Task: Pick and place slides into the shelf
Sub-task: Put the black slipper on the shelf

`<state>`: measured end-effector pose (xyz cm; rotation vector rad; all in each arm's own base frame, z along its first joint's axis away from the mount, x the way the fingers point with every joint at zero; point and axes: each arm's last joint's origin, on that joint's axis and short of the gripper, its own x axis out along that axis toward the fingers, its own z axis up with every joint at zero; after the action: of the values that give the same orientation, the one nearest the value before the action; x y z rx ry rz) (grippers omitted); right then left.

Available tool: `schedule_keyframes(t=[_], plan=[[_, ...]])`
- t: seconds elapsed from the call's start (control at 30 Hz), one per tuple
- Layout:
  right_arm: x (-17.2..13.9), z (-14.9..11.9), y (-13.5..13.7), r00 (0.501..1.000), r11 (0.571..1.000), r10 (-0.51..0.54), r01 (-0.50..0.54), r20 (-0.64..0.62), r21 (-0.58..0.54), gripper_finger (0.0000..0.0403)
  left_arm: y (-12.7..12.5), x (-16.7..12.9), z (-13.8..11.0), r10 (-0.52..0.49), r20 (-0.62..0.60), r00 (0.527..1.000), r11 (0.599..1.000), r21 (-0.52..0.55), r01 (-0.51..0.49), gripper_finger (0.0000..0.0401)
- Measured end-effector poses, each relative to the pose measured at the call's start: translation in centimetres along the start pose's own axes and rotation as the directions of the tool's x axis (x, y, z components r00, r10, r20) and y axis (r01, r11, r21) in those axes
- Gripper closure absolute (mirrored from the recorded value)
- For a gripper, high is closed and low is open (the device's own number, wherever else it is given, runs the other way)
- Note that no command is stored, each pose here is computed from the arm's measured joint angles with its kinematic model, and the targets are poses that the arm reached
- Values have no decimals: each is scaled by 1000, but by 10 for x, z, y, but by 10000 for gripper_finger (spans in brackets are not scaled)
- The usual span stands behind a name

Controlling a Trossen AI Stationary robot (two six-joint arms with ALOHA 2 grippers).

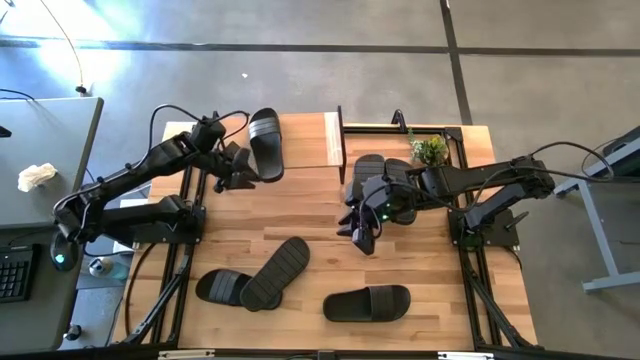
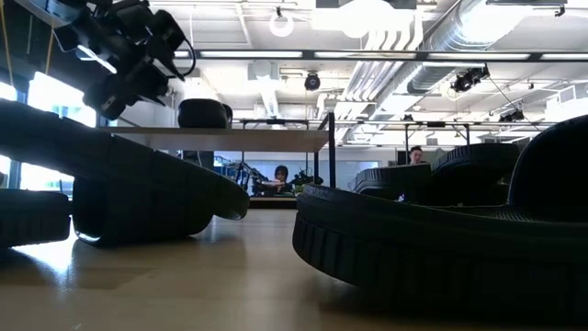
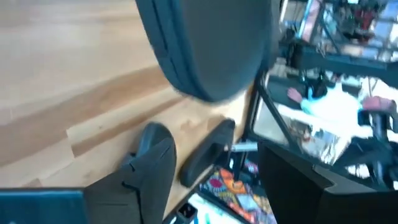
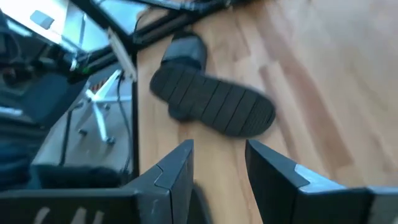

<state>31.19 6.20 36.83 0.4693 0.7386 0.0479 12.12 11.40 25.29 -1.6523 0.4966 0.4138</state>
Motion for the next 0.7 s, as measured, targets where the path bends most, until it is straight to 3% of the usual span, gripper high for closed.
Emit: schedule_keyframes(t=[0.2, 0.4, 0.7], plan=[[-1, -16, -3, 980, 995, 30, -10, -198, 103, 268, -4, -13, -20, -70, -57, 996, 989, 129, 77, 192], [-7, -45, 4, 908, 974, -28, 119, -418, 192, 268, -9, -22, -48, -120, -119, 986, 956, 254, 147, 192], [-8, -77, 32, 870, 944, -56, 205, -489, 257, 268, -12, -23, -80, -83, -70, 994, 908, 405, 104, 192]])
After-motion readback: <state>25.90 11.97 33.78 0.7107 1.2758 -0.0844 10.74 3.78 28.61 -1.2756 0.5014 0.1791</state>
